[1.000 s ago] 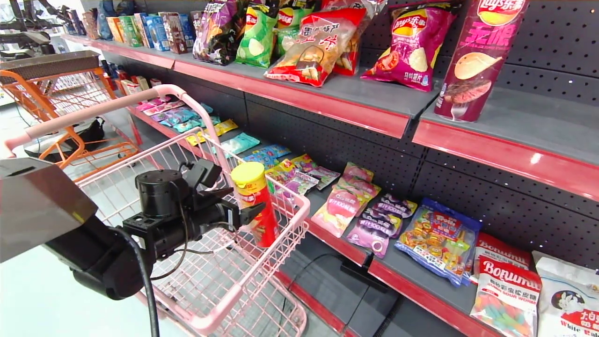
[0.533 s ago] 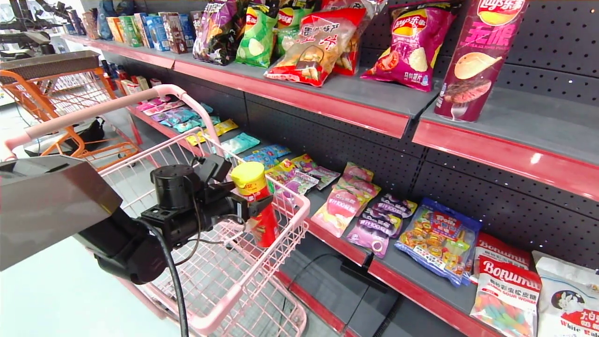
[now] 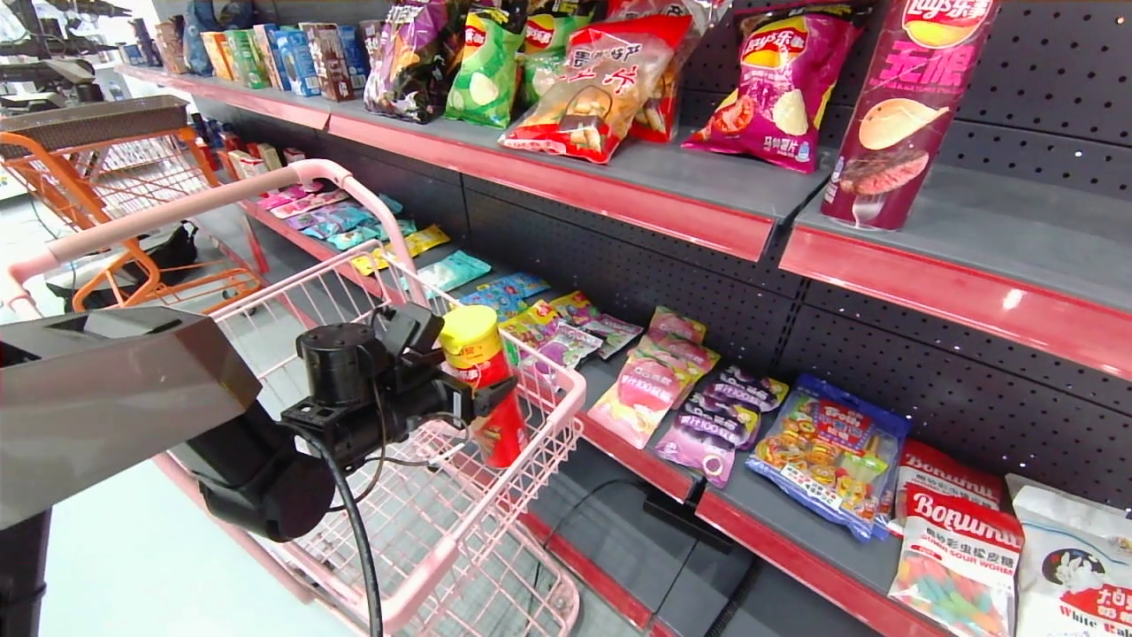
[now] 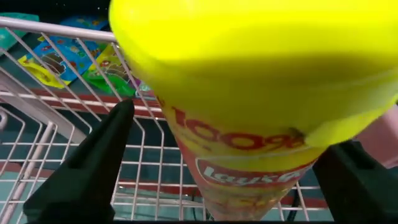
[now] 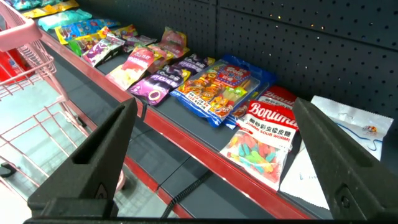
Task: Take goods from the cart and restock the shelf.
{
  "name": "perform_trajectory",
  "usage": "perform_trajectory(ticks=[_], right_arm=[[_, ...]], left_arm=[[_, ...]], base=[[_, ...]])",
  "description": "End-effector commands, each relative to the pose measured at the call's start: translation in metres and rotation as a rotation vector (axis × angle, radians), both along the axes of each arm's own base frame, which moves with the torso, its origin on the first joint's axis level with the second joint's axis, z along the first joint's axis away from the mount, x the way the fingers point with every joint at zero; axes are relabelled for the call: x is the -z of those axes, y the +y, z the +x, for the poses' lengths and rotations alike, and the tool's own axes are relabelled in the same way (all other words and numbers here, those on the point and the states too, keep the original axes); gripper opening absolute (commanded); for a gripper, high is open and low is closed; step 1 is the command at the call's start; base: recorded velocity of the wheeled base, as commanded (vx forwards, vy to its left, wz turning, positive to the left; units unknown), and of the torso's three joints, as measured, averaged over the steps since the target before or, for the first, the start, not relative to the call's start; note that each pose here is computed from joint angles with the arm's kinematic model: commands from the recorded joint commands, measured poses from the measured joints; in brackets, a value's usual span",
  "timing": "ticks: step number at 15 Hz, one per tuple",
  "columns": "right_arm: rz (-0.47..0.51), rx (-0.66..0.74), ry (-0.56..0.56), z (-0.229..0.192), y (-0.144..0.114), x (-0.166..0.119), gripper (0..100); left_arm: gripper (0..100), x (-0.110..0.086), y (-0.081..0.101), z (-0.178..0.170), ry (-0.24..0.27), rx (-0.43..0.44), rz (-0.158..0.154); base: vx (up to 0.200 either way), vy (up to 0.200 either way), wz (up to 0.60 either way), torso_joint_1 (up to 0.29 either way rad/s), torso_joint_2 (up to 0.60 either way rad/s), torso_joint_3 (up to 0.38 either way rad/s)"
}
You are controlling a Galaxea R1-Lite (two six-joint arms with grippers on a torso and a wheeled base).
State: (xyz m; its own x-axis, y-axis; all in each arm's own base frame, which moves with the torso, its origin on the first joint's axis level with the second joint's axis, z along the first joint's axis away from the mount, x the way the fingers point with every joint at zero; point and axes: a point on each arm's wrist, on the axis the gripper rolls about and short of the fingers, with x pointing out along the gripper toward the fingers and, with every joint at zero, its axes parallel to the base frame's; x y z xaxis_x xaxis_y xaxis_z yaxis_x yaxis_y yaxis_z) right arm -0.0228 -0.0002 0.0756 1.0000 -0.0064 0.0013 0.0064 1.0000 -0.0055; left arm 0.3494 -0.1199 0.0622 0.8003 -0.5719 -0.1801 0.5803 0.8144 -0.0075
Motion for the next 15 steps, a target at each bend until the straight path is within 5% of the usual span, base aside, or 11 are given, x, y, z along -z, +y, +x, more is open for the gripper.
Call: perform_trajectory(ticks=[1,15], right_arm=[[-0.001,0.0,0.0,0.0,0.0,0.0,100],[-0.001,0.001,0.0,0.0,0.0,0.0,100]], left_arm=[[100,-0.018,0.008,-0.009,-0.032,-0.015,-0.015],[100,0.01,-0.004,-0.006,0.001,-0.013,0.008]], base=[[0.0,0.0,0.0,0.0,0.0,0.0],[0.0,0.0,0.0,0.0,0.0,0.0]])
